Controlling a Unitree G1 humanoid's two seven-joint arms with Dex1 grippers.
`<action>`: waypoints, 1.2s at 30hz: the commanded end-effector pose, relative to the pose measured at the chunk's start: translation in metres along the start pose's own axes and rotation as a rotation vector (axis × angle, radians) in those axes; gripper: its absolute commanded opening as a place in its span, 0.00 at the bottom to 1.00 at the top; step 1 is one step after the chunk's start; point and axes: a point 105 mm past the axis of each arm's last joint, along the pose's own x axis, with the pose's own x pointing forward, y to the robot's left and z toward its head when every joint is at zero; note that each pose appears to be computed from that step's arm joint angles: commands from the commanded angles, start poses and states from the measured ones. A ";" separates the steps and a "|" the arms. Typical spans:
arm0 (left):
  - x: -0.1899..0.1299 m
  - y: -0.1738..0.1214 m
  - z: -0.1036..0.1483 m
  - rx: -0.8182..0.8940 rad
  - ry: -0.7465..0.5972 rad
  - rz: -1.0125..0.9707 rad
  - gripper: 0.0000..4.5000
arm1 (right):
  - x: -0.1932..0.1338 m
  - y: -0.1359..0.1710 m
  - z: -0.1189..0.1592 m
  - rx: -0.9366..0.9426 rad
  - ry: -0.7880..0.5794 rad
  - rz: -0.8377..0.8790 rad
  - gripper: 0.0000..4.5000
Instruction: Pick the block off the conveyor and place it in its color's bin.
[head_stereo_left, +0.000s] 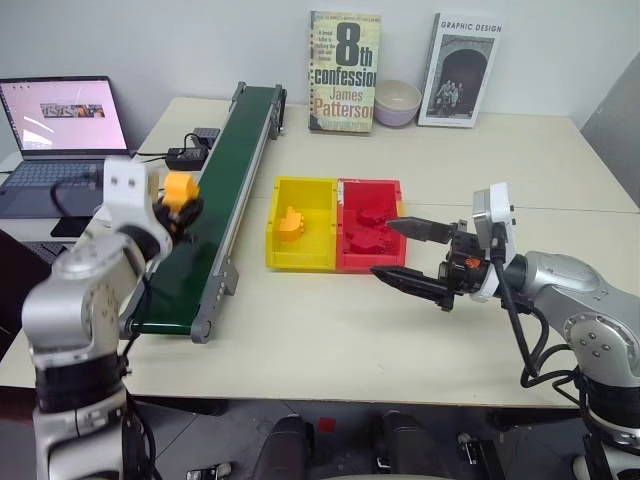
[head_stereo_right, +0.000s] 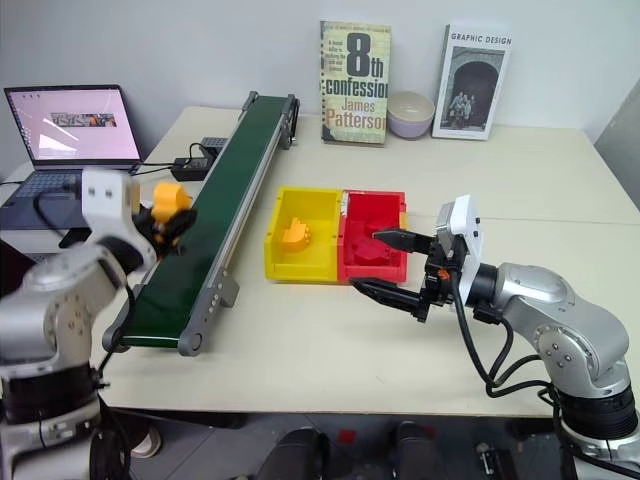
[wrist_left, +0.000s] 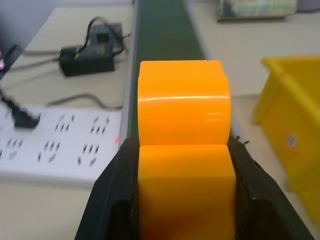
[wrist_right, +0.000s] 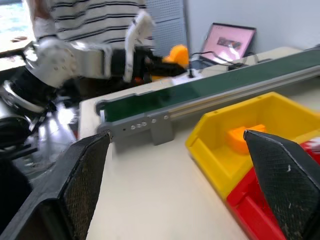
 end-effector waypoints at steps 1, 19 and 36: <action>0.019 -0.031 0.015 0.057 -0.016 -0.173 0.34 | 0.003 -0.002 0.015 -0.091 -0.044 -0.076 1.00; 0.067 -0.085 -0.004 0.098 0.002 -0.430 0.34 | 0.013 -0.010 0.002 -0.136 0.031 -0.212 1.00; 0.067 -0.075 -0.008 0.091 0.008 -0.370 0.99 | 0.013 -0.013 0.002 -0.124 0.054 -0.215 1.00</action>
